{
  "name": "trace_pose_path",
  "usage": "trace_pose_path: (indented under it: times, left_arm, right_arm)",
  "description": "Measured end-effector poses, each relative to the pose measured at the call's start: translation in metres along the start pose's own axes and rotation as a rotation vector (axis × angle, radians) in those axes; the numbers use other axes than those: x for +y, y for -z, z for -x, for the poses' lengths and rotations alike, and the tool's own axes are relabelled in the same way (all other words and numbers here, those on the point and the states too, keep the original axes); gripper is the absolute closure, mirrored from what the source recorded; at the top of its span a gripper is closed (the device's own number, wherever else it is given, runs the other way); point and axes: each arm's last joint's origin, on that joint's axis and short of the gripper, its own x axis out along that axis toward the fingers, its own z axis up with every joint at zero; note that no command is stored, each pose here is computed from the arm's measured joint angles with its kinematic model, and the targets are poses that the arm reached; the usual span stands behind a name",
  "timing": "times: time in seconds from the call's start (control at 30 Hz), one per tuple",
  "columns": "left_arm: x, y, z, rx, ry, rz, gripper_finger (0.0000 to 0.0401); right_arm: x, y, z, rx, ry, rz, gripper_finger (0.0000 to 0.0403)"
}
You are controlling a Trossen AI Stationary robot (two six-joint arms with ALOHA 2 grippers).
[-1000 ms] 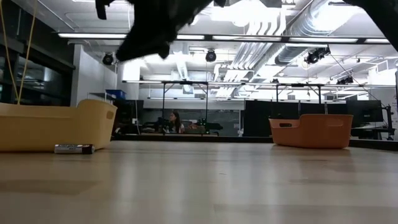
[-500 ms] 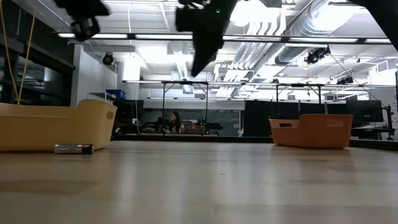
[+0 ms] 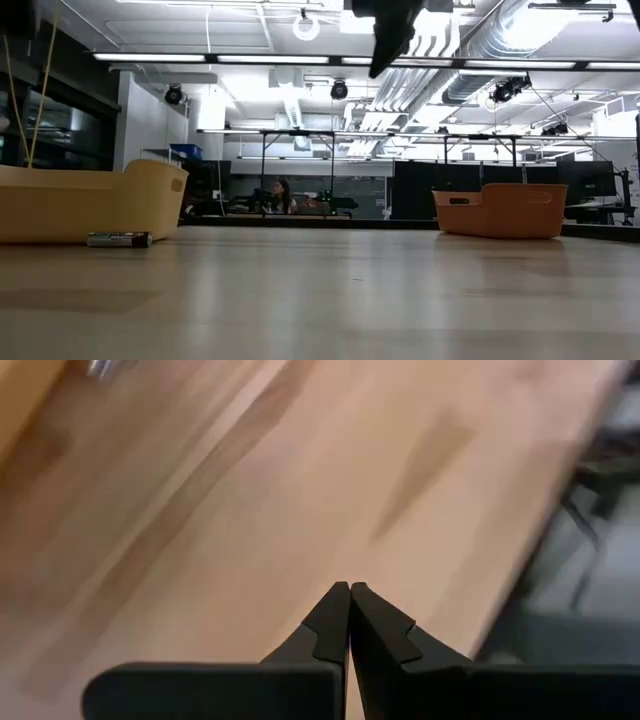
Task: Sort batteries
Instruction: Adjust the yellow bin
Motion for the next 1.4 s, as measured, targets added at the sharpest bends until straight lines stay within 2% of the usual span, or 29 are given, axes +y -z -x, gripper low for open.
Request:
trace_pose_path:
  times: [0.1,0.23,0.33,0.47,0.77,1.07,1.4]
  left_arm:
    - [0.004,0.008,-0.021,-0.015,-0.112,0.167,0.0401]
    - [0.014,0.004,-0.038,-0.025,-0.253,0.367,0.0401]
    - [0.021,-0.002,-0.042,-0.041,-0.330,0.434,0.0401]
    - [0.030,-0.015,-0.041,-0.072,-0.414,0.468,0.0401]
    - [0.044,-0.052,-0.045,-0.081,-0.487,0.410,0.0401]
    - [0.064,-0.084,-0.043,-0.046,-0.587,0.260,0.0401]
    - [0.085,-0.119,-0.037,-0.013,-0.620,0.116,0.0401]
  right_arm:
    - [-0.004,0.006,0.015,-0.013,0.026,-0.011,0.0403]
    - [-0.005,0.011,0.032,-0.039,0.068,-0.048,0.0403]
    - [-0.004,0.015,0.041,-0.049,0.091,-0.057,0.0403]
    - [-0.002,0.017,0.045,-0.039,0.113,-0.069,0.0403]
    - [-0.001,0.018,0.045,-0.031,0.111,-0.068,0.0403]
    - [0.001,0.022,0.045,0.005,0.104,-0.092,0.0403]
    - [0.009,0.021,0.046,0.008,0.090,-0.070,0.0403]
